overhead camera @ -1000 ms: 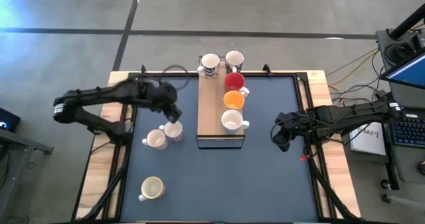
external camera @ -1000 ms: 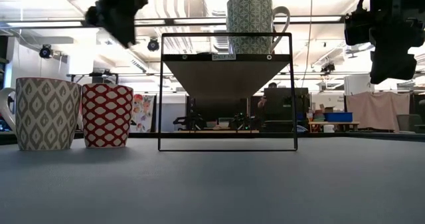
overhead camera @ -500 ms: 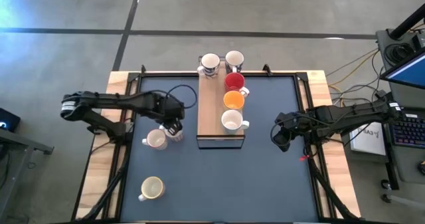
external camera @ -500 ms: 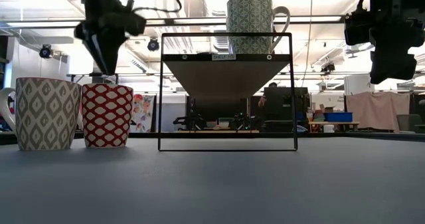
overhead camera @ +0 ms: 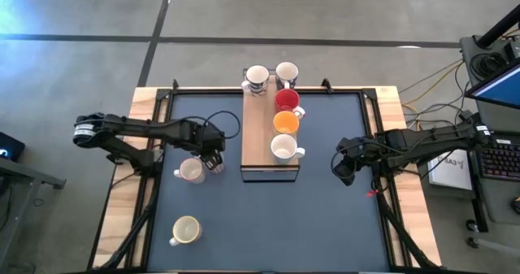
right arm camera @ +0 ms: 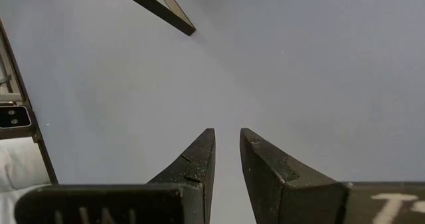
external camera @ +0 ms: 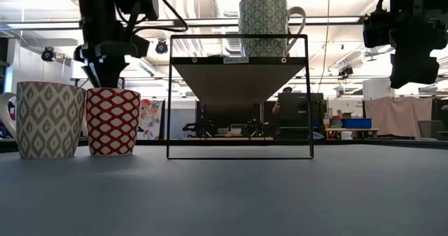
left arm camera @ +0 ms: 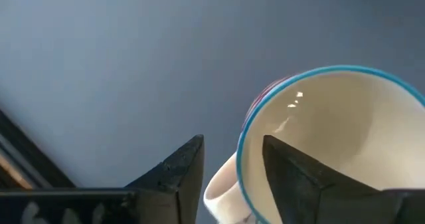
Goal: Place coffee mugs
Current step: Put the red patterned mug on the shelf
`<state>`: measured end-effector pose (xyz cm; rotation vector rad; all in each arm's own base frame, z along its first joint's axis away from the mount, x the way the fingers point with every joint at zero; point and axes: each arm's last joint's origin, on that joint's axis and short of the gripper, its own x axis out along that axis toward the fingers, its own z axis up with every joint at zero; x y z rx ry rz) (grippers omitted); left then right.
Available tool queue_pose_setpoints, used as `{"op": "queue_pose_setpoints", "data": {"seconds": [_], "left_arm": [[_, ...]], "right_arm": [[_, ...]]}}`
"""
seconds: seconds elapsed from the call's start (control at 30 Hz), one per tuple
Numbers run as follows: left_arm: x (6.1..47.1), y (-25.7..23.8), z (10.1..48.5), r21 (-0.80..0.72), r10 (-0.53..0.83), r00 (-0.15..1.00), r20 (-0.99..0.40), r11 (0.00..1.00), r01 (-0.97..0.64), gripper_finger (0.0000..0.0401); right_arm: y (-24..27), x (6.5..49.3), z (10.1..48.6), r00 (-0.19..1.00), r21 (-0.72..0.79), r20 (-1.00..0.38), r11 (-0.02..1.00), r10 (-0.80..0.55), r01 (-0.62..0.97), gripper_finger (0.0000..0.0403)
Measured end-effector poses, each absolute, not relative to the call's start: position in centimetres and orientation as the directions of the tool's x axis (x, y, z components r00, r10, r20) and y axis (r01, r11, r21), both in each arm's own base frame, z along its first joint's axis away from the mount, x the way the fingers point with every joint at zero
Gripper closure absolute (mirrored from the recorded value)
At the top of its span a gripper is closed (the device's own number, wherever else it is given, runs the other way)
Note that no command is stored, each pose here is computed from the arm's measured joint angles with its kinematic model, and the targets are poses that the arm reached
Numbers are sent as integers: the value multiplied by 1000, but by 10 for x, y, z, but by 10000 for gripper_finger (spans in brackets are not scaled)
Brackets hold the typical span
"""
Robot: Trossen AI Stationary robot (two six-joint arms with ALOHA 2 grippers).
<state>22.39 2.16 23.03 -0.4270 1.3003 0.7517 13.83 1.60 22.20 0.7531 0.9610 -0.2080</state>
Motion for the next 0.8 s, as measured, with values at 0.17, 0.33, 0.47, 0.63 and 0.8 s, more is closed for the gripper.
{"op": "queue_pose_setpoints", "data": {"seconds": [0.17, 0.33, 0.47, 0.63, 0.8], "left_arm": [[227, 23, 224, 98, 258, 128, -958, 708, -699, 324], [227, 24, 221, 80, 252, 139, -958, 697, -713, 388], [229, 25, 226, 56, 241, 158, -958, 695, -717, 389], [234, 29, 240, 26, 237, 189, -953, 685, -728, 396], [235, 35, 256, 29, 248, 195, -949, 683, -730, 396]], "right_arm": [[16, 138, 222, 575, 487, -802, 732, 159, 477, 342], [16, 138, 222, 575, 487, -803, 732, 159, 477, 342], [16, 138, 222, 575, 487, -802, 732, 159, 477, 342], [16, 138, 222, 575, 487, -803, 732, 159, 477, 342], [16, 138, 222, 575, 487, -802, 732, 159, 477, 342]]}}
